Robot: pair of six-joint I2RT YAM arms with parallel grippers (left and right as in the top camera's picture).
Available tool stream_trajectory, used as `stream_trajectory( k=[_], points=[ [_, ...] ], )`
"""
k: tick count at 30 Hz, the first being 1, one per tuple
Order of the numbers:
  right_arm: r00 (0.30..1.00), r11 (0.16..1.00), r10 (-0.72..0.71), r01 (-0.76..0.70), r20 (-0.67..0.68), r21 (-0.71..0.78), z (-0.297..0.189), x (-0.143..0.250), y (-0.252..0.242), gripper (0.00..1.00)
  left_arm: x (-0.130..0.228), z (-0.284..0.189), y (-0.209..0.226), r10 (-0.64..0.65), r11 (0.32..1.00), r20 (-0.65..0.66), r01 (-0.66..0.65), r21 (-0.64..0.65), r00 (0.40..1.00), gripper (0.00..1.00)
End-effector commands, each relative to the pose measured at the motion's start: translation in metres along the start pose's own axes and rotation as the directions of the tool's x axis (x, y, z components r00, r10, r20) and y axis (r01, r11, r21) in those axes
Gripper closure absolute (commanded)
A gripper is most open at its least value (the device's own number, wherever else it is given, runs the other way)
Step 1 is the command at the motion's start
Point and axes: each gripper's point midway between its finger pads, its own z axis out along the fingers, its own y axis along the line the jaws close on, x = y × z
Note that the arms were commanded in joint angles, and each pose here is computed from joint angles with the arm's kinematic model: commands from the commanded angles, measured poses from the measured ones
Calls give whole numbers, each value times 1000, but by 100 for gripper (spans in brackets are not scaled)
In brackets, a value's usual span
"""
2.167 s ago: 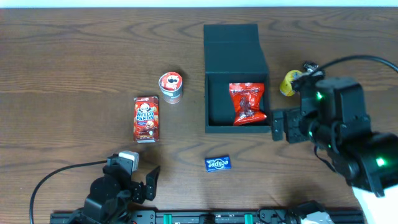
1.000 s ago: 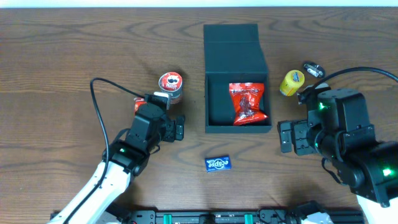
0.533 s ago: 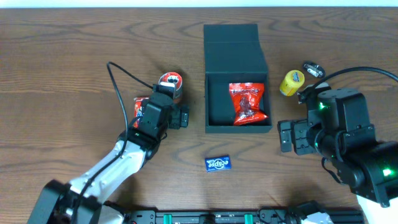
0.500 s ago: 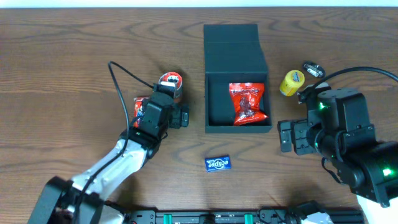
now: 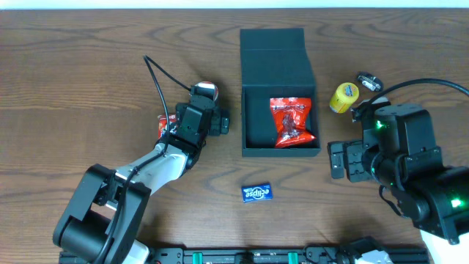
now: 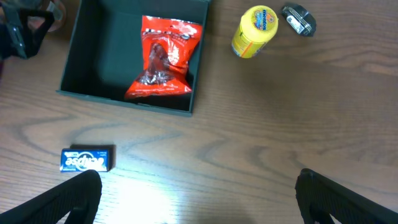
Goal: Pack container
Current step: 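Reach the left gripper to the red Pringles can, then grasp the Pringles can top with the left gripper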
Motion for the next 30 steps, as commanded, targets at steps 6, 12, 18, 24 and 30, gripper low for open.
stream_trajectory(
  k=[6,12,18,24,30],
  points=[
    [1000,1000,-15,15,13,9,-1,-2,-1,1,-20,8,4,18,999,76,-15,-35,997,5],
    [1000,1000,-14,14,23,8,-1,-5,-1,1,-21,20,9,2,999,105,2,-40,994,5],
    [999,1000,-13,13,33,7,-1,-7,-1,1,-23,34,15,-10,999,107,16,-51,994,5],
    [999,1000,-12,12,35,7,-1,-8,-1,1,-29,41,11,-12,999,112,16,-39,994,5],
    [999,1000,-13,12,35,7,-1,-8,-1,1,-37,43,9,-14,999,130,19,-35,991,5]
  ],
)
